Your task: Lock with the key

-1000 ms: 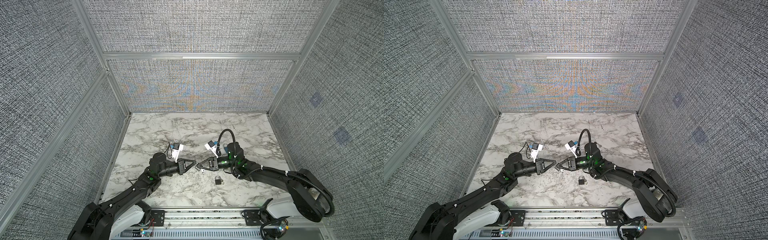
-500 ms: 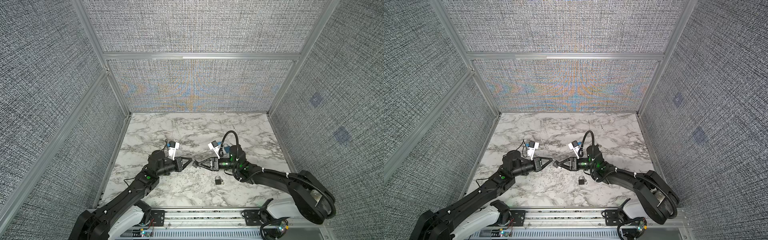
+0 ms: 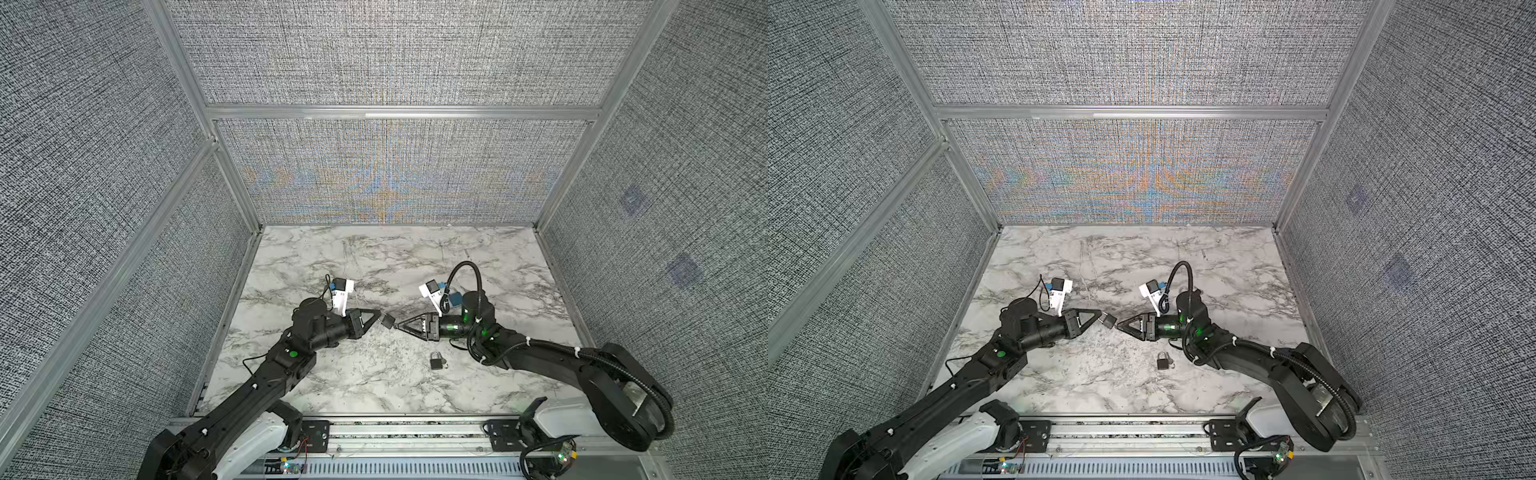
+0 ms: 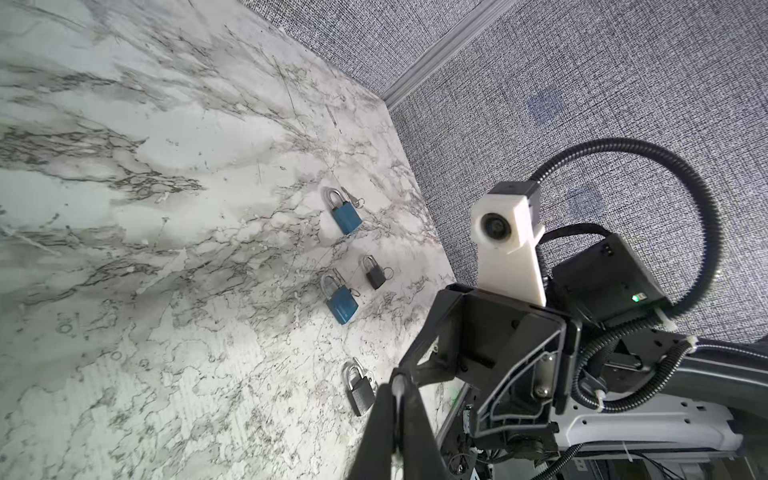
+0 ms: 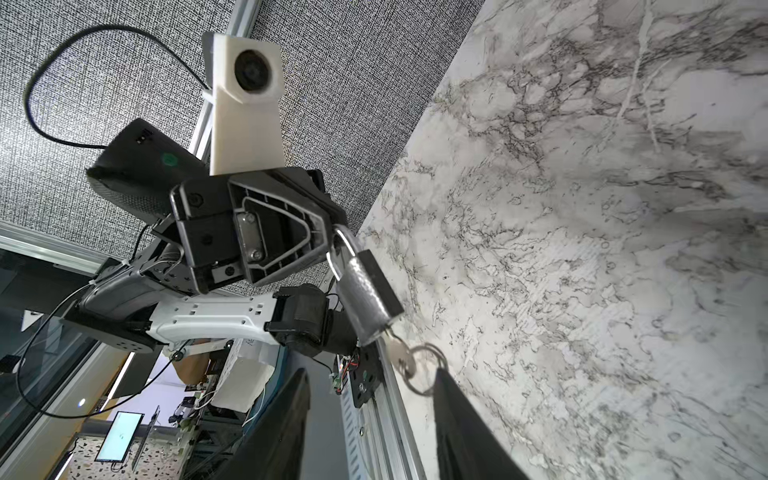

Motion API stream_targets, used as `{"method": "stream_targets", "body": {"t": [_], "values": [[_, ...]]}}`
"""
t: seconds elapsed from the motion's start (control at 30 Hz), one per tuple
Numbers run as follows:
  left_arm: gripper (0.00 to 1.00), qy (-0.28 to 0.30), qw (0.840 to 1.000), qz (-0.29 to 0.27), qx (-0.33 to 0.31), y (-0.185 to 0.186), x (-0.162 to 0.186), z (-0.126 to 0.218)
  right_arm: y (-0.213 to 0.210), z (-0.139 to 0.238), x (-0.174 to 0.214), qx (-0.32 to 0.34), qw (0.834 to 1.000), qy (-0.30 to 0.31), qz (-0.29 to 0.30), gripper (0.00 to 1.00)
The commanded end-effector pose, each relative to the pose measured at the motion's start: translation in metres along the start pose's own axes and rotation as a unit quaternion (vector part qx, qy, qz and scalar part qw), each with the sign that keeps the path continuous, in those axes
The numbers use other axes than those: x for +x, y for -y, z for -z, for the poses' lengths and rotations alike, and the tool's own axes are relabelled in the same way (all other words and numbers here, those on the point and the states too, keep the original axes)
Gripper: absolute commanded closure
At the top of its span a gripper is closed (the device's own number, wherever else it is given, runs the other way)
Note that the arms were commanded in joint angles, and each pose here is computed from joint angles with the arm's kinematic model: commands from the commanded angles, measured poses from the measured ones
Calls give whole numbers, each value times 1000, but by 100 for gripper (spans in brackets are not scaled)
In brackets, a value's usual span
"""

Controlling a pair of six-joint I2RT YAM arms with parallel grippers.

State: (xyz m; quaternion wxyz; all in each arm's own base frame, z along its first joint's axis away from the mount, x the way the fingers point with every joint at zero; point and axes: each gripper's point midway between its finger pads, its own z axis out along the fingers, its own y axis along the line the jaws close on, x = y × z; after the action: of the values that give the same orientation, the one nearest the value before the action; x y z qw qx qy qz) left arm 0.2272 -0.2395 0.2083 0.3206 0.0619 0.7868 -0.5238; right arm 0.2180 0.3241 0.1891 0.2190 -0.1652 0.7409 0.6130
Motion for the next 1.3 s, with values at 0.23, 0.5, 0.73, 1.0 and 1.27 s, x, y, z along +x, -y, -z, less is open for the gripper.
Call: {"method": "stream_targets", "body": {"t": [0.23, 0.5, 0.73, 1.0, 1.27], "values": [[100, -2, 1000, 2, 27, 11, -3, -1, -17, -12, -11, -41, 999, 5, 23, 52], [100, 10, 1000, 10, 16, 7, -8, -1, -22, -15, -6, -50, 998, -6, 22, 69], [100, 27, 999, 14, 13, 7, -13, 3, -17, -14, 2, -47, 999, -10, 13, 72], [100, 20, 1000, 17, 18, 6, -10, 3, -15, -14, 1, -43, 999, -7, 14, 74], [100, 4, 999, 21, 27, 8, -5, 2, -13, -14, -9, -31, 999, 7, 15, 60]]}}
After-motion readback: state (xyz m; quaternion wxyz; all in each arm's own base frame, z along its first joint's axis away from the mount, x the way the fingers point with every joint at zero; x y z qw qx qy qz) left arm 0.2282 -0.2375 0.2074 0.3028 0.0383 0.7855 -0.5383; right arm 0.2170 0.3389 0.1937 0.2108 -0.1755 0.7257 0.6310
